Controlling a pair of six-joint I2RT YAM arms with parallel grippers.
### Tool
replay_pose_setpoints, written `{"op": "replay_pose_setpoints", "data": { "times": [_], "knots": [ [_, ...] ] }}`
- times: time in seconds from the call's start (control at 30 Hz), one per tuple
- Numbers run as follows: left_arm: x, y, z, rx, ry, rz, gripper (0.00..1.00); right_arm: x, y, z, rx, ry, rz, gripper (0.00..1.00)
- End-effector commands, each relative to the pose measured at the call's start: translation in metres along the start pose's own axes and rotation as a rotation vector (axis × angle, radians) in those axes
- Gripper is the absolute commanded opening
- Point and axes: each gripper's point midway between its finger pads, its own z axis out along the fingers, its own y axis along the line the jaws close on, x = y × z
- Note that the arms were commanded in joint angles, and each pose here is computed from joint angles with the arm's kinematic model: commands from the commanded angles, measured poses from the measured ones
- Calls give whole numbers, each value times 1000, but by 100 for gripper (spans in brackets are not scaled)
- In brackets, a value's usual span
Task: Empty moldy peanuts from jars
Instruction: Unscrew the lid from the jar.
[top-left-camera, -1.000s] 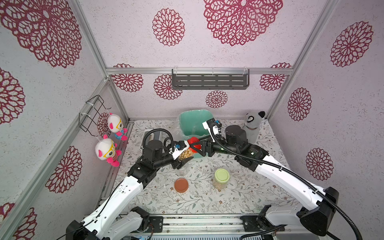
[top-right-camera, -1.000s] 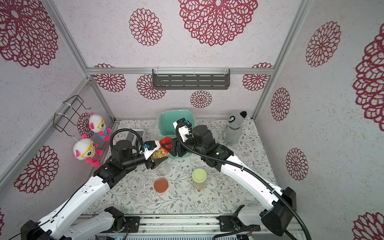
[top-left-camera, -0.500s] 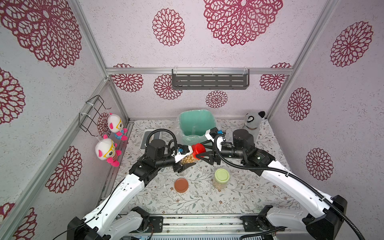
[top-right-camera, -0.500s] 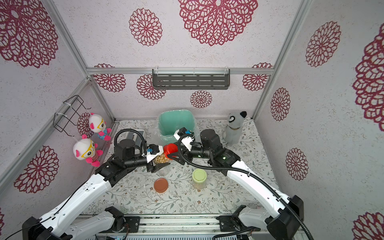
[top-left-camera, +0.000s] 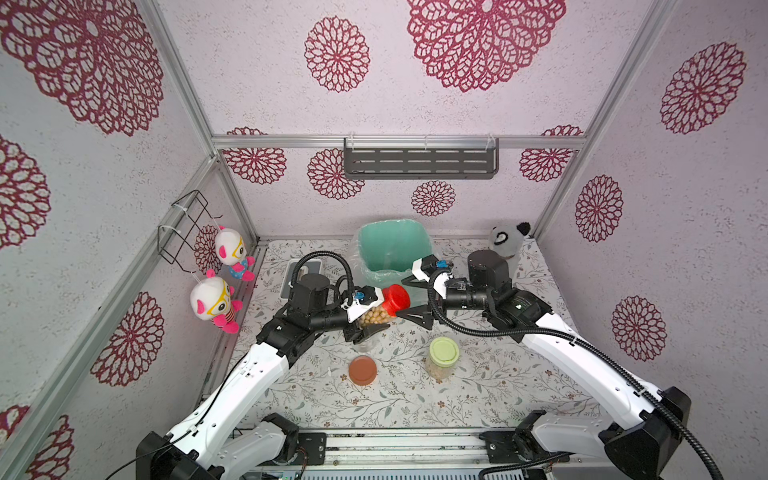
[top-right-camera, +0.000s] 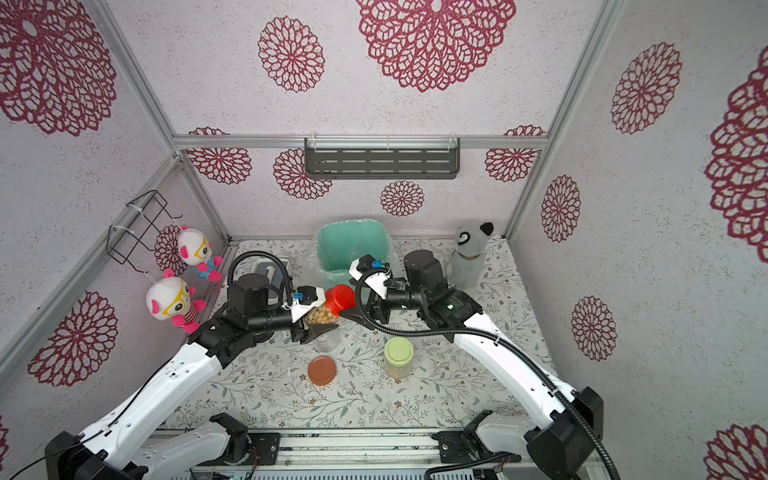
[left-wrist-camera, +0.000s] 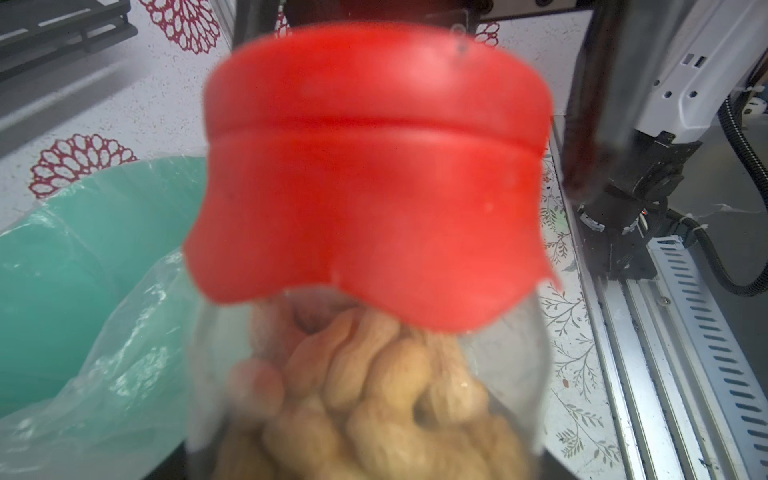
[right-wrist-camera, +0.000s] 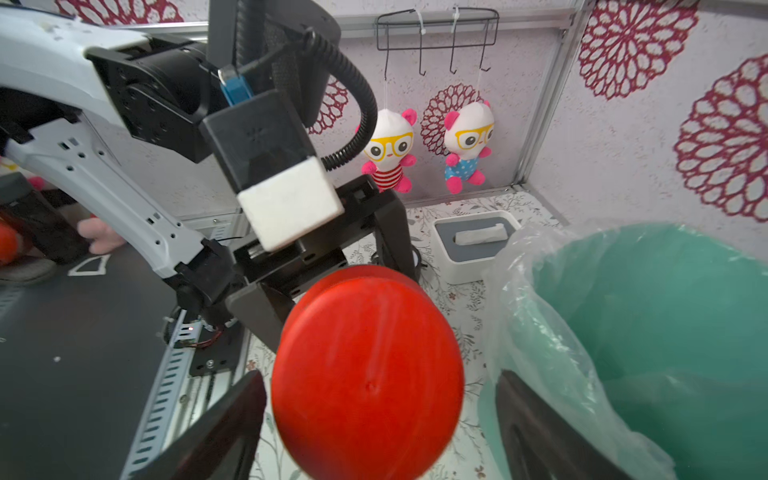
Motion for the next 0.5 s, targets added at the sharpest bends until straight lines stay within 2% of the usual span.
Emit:
{"op": "replay_pose_setpoints", "data": {
  "times": [0.0,0.2,0.33,0.47],
  "knots": [
    [-16,5,-5,-25,-55,0,0,-33,10,-7,-49,-109,11,99],
    [-12,12,-5,-73,-57,-10,0,-43,6,-13,1,-149,172,99],
    [-13,24,-8,-153,-72,-4,0,-46,-13,-17,122,-197,387,99],
    [-16,30,-11,-200,-100,-1,0,-32,-40,-18,311,-218,636,98]
  ]
}}
